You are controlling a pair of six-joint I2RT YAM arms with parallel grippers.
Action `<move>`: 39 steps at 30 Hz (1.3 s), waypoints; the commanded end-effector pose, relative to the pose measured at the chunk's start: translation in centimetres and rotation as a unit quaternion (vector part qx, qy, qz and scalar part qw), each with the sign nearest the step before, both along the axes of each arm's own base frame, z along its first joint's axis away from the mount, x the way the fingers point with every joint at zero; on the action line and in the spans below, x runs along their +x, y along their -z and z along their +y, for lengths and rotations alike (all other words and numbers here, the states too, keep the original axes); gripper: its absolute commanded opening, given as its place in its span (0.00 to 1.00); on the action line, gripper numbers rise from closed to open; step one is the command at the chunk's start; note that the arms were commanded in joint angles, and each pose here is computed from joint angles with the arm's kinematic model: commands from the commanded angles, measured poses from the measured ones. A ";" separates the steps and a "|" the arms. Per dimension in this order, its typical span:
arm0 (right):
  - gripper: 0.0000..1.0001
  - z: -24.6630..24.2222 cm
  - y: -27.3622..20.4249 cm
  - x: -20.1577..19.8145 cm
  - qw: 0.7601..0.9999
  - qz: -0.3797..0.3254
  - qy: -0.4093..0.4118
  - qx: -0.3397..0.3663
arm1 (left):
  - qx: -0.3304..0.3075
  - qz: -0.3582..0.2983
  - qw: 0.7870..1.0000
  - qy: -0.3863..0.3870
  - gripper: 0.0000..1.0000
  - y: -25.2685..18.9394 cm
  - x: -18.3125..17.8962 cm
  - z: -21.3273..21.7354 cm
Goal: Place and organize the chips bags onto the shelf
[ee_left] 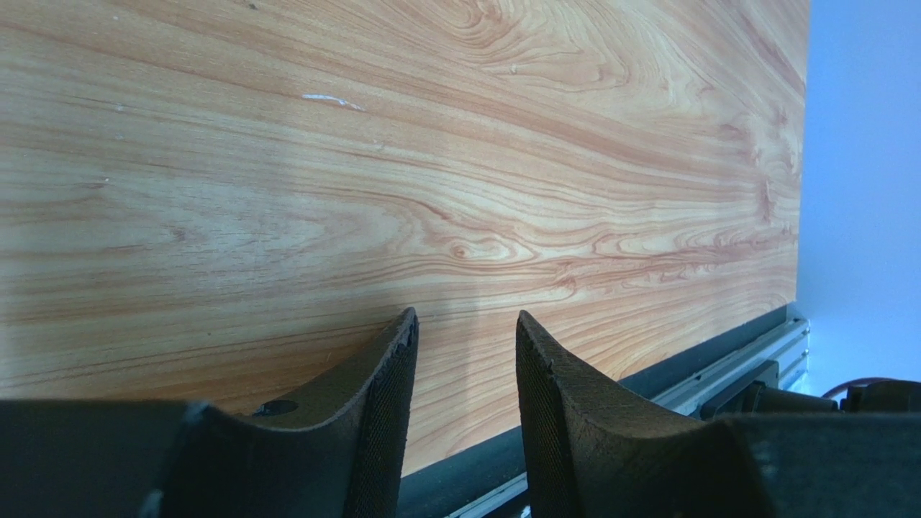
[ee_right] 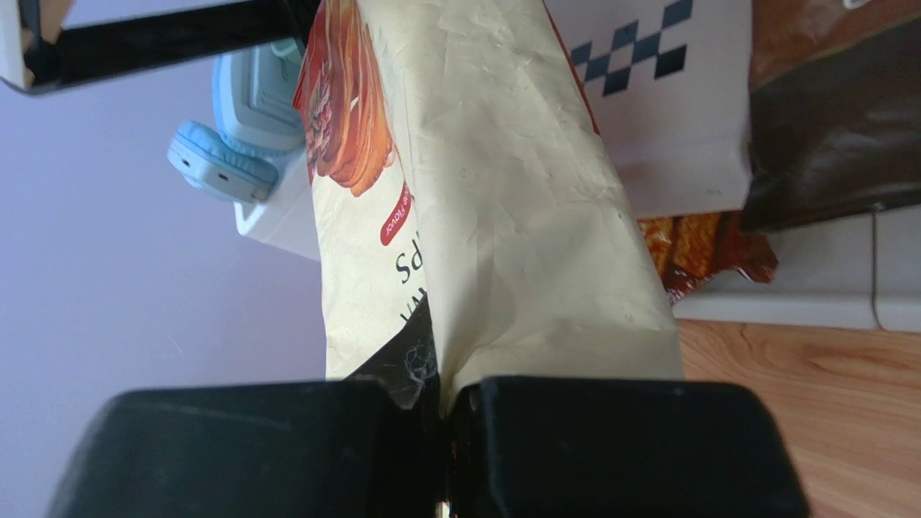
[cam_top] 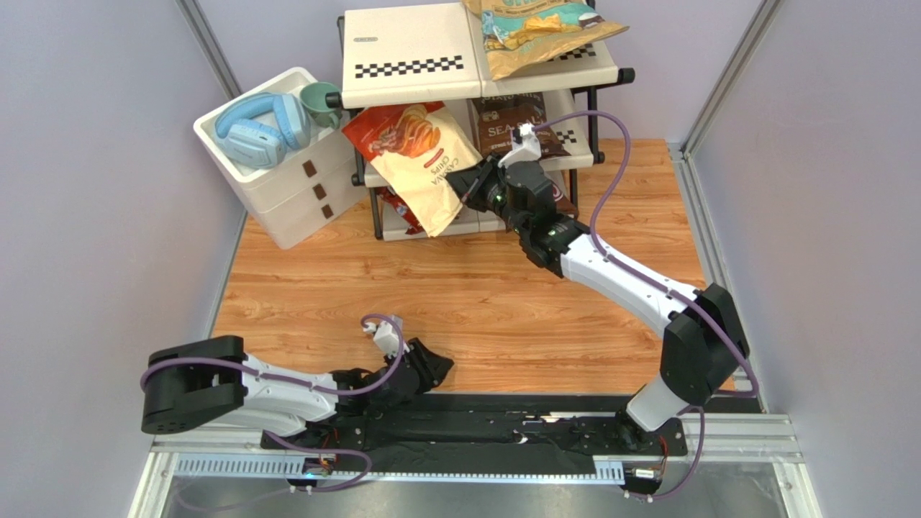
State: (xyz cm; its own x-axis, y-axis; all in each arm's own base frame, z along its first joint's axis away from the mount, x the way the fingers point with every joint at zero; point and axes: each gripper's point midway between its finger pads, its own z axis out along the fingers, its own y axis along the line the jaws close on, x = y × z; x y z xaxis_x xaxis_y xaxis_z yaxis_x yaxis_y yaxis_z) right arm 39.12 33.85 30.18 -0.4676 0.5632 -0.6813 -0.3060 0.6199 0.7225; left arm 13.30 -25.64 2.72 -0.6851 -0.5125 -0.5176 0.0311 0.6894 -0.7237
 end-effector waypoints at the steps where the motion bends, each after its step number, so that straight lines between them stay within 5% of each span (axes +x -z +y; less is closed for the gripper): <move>1: 0.00 0.3 -7.8 2.6 0.991 -0.061 0.043 0.112 | 0.036 0.005 0.999 -0.009 0.45 1.7 -0.2 1.8; 9: 0.00 0.0 -7.5 4.7 0.987 -0.045 0.093 0.123 | 0.045 0.004 0.999 -0.014 0.45 1.9 -0.2 2.5; 30: 0.00 -2.9 -8.1 2.5 0.986 -0.043 0.102 0.121 | 0.043 0.002 0.999 -0.012 0.44 1.9 -0.1 2.4; 39: 0.00 1.3 -6.9 5.9 0.990 -0.023 0.071 0.123 | 0.046 0.004 0.999 -0.015 0.44 2.0 -0.1 2.5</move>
State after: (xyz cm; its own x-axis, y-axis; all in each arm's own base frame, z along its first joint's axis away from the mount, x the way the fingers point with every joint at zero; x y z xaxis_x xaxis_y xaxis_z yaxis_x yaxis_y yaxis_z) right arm 43.61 33.41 33.68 -0.3650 0.7308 -0.5768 -0.1913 0.5474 0.8147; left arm 13.46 -24.81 2.63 -0.6714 -0.5299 -0.5181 0.0128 0.6907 -0.7230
